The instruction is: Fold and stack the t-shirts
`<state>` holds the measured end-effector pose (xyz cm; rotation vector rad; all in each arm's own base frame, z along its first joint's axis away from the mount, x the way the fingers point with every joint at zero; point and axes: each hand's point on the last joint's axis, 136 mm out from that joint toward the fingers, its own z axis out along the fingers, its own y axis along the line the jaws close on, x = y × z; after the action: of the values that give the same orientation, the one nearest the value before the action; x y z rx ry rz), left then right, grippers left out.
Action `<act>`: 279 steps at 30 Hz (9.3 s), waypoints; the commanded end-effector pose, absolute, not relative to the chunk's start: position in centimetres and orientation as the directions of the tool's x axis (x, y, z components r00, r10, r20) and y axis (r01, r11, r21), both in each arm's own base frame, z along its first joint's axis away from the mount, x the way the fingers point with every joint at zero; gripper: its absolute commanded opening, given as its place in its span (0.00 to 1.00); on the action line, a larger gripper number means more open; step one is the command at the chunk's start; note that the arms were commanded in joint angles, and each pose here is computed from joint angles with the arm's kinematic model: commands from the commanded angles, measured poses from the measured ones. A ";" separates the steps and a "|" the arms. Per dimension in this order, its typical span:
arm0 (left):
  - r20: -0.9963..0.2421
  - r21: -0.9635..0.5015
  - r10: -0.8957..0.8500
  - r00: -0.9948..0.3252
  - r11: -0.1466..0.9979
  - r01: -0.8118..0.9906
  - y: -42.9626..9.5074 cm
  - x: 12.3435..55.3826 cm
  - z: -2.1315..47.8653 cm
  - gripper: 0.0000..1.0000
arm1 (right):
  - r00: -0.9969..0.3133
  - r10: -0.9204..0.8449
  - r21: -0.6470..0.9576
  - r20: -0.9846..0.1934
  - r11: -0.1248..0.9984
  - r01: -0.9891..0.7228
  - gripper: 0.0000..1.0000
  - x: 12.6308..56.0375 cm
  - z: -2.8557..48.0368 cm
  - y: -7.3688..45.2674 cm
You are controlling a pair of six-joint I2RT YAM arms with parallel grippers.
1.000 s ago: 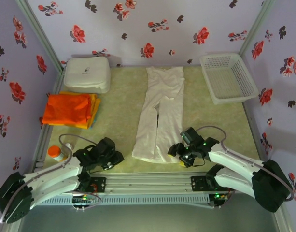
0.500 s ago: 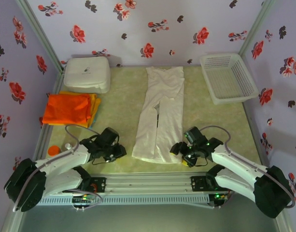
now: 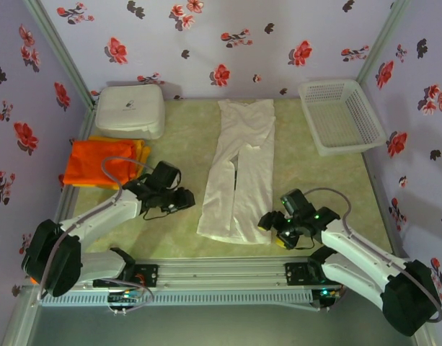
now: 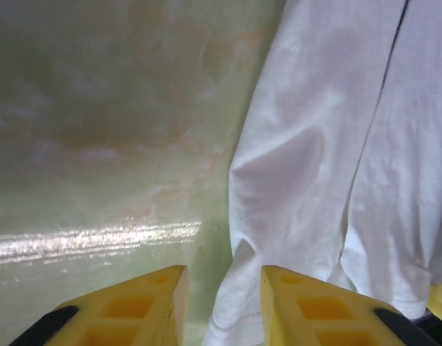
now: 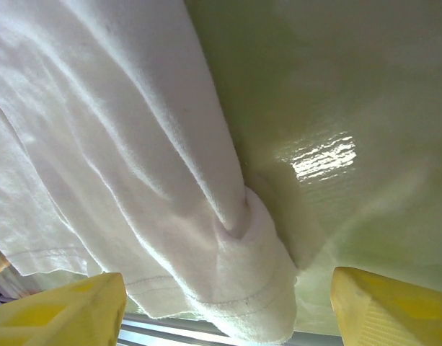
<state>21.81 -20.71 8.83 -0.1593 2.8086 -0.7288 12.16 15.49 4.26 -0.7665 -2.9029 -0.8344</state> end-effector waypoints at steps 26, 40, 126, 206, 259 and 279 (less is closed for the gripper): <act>-0.327 -0.431 0.023 -0.945 0.886 0.170 -22.6 27.8 14.2 0.46 | -0.894 0.445 0.412 0.056 0.805 0.427 0.78 11.8 4.1 12.7; -0.341 -0.467 0.078 -0.937 0.851 0.240 -23.7 27.4 13.1 0.61 | -0.905 0.425 0.437 -0.033 0.820 0.369 0.80 13.2 5.6 12.6; -0.420 -0.570 0.039 -0.907 0.766 0.297 -32.4 35.6 15.1 0.00 | -0.861 0.405 0.544 -0.309 0.818 0.189 0.00 35.7 16.1 14.3; -0.276 -0.640 -0.171 -0.946 0.767 0.048 -30.1 32.9 4.3 0.48 | -0.895 0.439 0.497 -0.083 0.796 0.344 0.55 32.5 3.1 13.7; -0.303 -0.592 -0.232 -0.924 0.806 -0.008 -27.4 18.9 10.9 0.00 | -0.905 0.418 0.562 -0.080 0.768 0.305 0.00 18.7 10.8 13.4; -0.354 -0.650 -0.277 -0.893 0.759 0.023 -29.0 29.2 18.2 0.00 | -0.858 0.490 0.678 -0.150 0.683 0.272 0.00 30.5 19.4 14.2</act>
<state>28.29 -28.54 17.07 -0.2465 2.5405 -0.9031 28.86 13.80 17.71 -0.7613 -3.1694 -1.0809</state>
